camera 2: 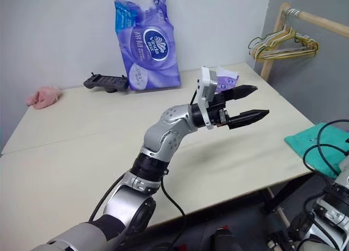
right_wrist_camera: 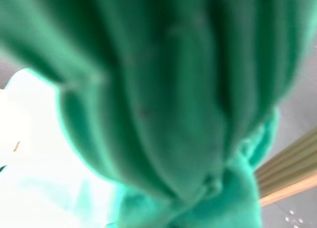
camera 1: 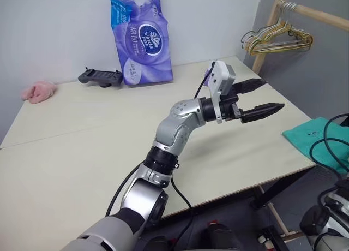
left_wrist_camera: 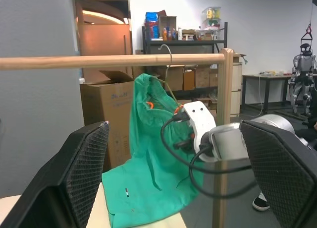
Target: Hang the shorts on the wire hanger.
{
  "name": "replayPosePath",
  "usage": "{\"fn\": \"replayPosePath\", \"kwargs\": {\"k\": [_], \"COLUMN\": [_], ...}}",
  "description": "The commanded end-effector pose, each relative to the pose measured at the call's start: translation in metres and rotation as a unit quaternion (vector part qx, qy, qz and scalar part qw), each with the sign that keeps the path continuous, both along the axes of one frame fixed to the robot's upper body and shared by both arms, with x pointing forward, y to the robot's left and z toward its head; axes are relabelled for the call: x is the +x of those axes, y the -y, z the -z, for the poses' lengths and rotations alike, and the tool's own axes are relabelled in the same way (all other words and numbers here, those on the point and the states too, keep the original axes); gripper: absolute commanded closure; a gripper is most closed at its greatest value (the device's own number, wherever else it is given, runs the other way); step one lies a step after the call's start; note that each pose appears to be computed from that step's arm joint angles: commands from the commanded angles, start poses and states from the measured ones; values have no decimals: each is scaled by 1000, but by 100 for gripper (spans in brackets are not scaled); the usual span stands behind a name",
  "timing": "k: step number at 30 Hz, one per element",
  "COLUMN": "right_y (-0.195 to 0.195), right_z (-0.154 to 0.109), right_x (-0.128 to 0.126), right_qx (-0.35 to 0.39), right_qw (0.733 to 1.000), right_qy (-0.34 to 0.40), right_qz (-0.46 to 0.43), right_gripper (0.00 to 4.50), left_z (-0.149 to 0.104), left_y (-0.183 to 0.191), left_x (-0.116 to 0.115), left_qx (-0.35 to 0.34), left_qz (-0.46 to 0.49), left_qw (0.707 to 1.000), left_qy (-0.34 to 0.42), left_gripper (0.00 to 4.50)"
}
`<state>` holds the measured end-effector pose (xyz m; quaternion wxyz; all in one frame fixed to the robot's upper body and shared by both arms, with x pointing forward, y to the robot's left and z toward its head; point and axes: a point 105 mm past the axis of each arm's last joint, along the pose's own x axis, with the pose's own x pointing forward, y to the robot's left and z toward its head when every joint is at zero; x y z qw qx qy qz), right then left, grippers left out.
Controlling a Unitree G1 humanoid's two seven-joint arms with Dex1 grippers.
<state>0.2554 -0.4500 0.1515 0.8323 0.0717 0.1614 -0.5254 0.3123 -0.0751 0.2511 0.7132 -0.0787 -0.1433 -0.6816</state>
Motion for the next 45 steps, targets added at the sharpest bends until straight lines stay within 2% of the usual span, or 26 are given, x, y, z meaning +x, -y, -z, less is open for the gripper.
{"fn": "replayPosePath", "kwargs": {"k": [1, 5, 9, 15, 22, 26, 35, 36, 45], "right_y": [22, 34, 34, 24, 23, 24, 18, 16, -62], "right_z": [-32, -36, -29, -13, -7, -7, -14, -17, -25], "right_x": [-10, -19, -19, -7, -6, -6, -15, -15, 1], "right_qx": [-38, -59, -27, 31, 71, 68, 30, 23, 28], "right_qw": [998, 997, 998, 998, 994, 994, 996, 996, 996], "right_qy": [40, 16, 35, 56, 76, 72, 50, 54, 68], "right_qz": [31, 48, 55, 29, 37, 35, 69, 73, 48], "right_gripper": [450, 450, 450, 450, 450, 340, 24, 3, 3], "left_z": [-16, -15, -15, -15, -14, -14, -15, -15, -11], "left_y": [2, 5, 7, 6, 5, 4, 4, 4, 0], "left_x": [-7, -10, -11, -10, -8, -8, -6, -6, -7], "left_qx": [-16, -15, -14, -8, -6, -5, -6, -6, -6], "left_qz": [12, 21, 23, 23, 18, 17, 14, 13, 12], "left_qw": [999, 999, 999, 999, 999, 999, 999, 999, 1000], "left_qy": [29, 28, 29, 31, 31, 30, 30, 30, 18], "left_gripper": [2, 2, 2, 2, 2, 0, 0, 0, 0]}}
